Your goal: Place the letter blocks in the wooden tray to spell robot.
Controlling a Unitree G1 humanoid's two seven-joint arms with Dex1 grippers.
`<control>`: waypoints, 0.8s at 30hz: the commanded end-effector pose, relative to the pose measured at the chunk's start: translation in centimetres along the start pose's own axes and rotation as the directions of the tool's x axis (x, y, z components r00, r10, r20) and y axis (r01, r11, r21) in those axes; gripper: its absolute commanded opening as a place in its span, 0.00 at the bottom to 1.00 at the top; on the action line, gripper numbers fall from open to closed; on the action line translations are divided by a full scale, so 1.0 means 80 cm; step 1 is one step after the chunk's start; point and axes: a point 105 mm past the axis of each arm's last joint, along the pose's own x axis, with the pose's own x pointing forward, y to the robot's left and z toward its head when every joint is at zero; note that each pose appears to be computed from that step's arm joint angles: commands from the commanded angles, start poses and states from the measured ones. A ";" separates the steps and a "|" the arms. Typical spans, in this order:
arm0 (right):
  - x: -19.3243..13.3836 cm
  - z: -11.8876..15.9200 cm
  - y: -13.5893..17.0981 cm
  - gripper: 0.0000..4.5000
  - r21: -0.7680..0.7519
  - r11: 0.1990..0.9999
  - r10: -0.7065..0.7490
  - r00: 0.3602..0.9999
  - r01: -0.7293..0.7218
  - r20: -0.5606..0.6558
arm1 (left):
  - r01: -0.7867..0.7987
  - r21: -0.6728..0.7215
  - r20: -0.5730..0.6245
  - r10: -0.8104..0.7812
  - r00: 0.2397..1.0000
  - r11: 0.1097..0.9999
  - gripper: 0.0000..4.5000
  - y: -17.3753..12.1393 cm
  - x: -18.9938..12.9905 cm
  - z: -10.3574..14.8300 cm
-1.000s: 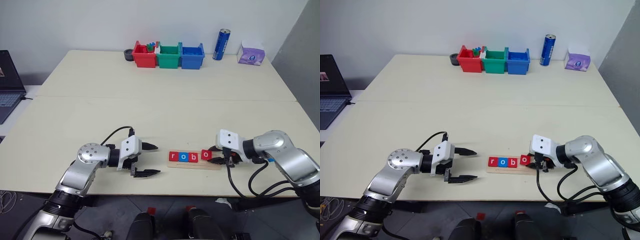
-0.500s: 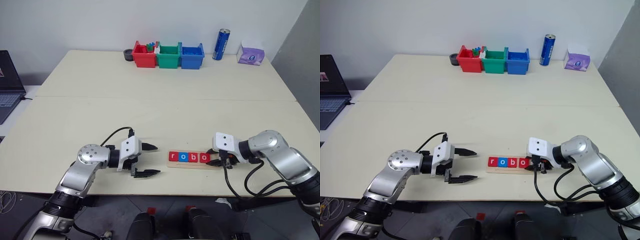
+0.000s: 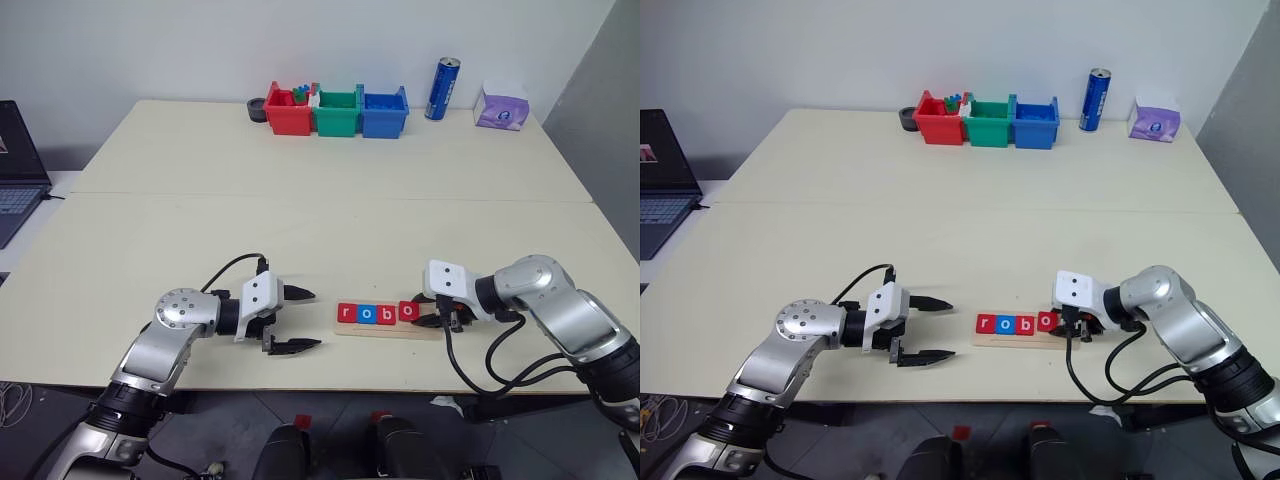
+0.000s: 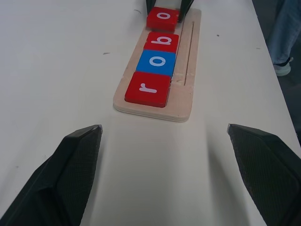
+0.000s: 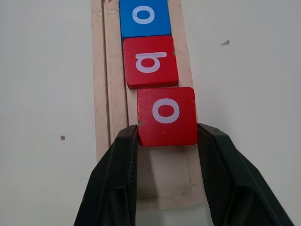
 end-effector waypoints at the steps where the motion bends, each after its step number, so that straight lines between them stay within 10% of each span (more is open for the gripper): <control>1: -0.006 0.013 -0.003 0.48 -0.053 0.999 0.001 1.000 0.000 0.014 | 0.006 0.042 0.023 -0.007 1.000 0.999 1.00 -0.001 0.003 0.015; 8: -0.009 0.020 -0.003 1.00 -0.075 0.997 0.003 1.000 -0.001 0.029 | 0.007 0.043 0.023 -0.008 1.000 0.999 1.00 -0.001 0.003 0.015; 17: -0.029 0.048 -0.013 1.00 0.003 0.997 -0.071 0.986 0.072 0.149 | 0.001 0.045 0.019 -0.002 1.000 0.999 1.00 0.000 0.000 0.014; 24: -0.017 0.035 -0.037 0.54 0.000 0.977 -0.210 0.972 0.211 0.110 | 0.000 0.042 0.016 -0.001 1.000 0.999 1.00 0.000 -0.001 0.011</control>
